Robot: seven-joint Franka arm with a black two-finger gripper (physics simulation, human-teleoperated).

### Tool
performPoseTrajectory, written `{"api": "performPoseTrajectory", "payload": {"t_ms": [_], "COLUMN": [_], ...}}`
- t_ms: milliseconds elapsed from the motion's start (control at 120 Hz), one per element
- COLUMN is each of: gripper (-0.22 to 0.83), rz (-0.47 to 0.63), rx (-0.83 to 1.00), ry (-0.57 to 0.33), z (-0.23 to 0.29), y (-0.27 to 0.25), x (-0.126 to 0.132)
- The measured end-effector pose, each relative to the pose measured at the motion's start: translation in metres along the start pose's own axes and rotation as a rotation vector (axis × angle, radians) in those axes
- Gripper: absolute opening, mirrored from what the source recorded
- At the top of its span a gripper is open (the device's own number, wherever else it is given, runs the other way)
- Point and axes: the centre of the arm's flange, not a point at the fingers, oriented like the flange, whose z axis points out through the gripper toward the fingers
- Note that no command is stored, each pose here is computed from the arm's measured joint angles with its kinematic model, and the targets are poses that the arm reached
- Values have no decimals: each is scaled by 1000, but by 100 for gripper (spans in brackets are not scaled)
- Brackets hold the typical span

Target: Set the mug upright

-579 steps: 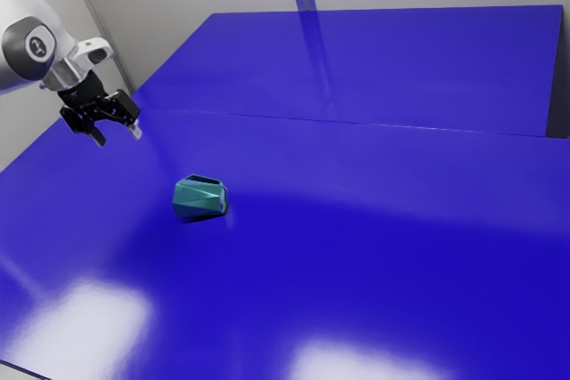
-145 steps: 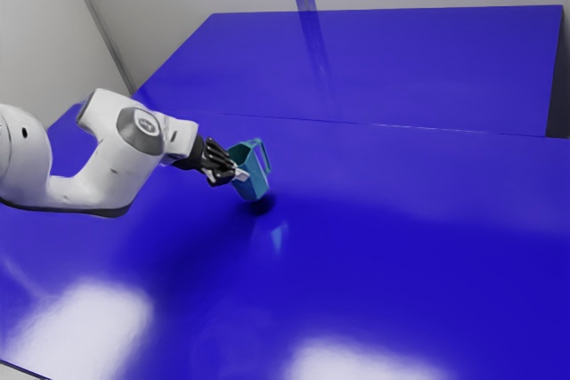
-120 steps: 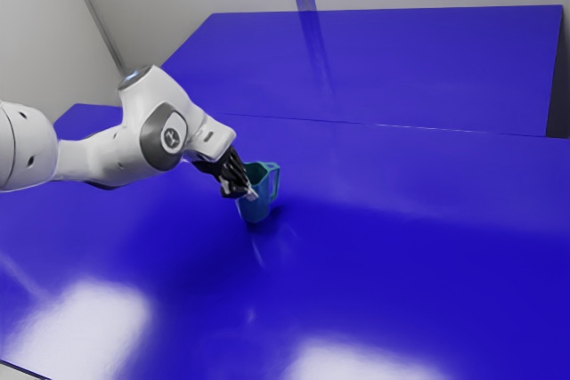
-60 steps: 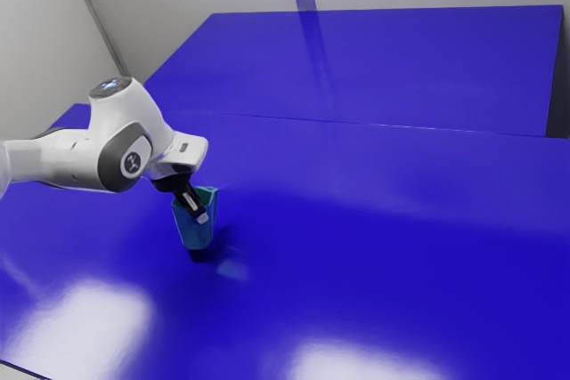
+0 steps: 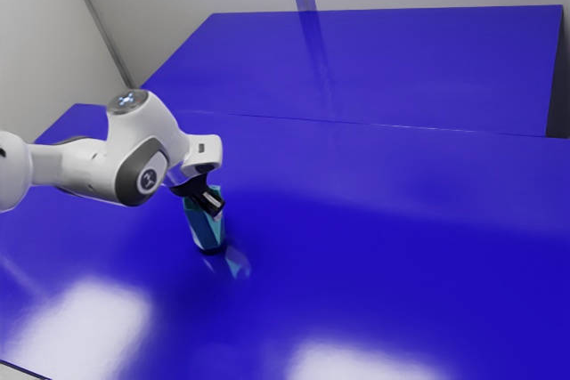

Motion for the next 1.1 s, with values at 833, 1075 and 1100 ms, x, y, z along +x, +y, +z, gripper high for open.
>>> {"api": "performPoseTrajectory", "payload": {"t_ms": [833,1075,1100], "gripper": [6,18,19], "rz": [-244,-263,-264], "rx": [-13,-14,-14], "ry": [-15,-13,-12], "z": [11,9,9], "y": [16,19,20], "x": [7,10,10]}}
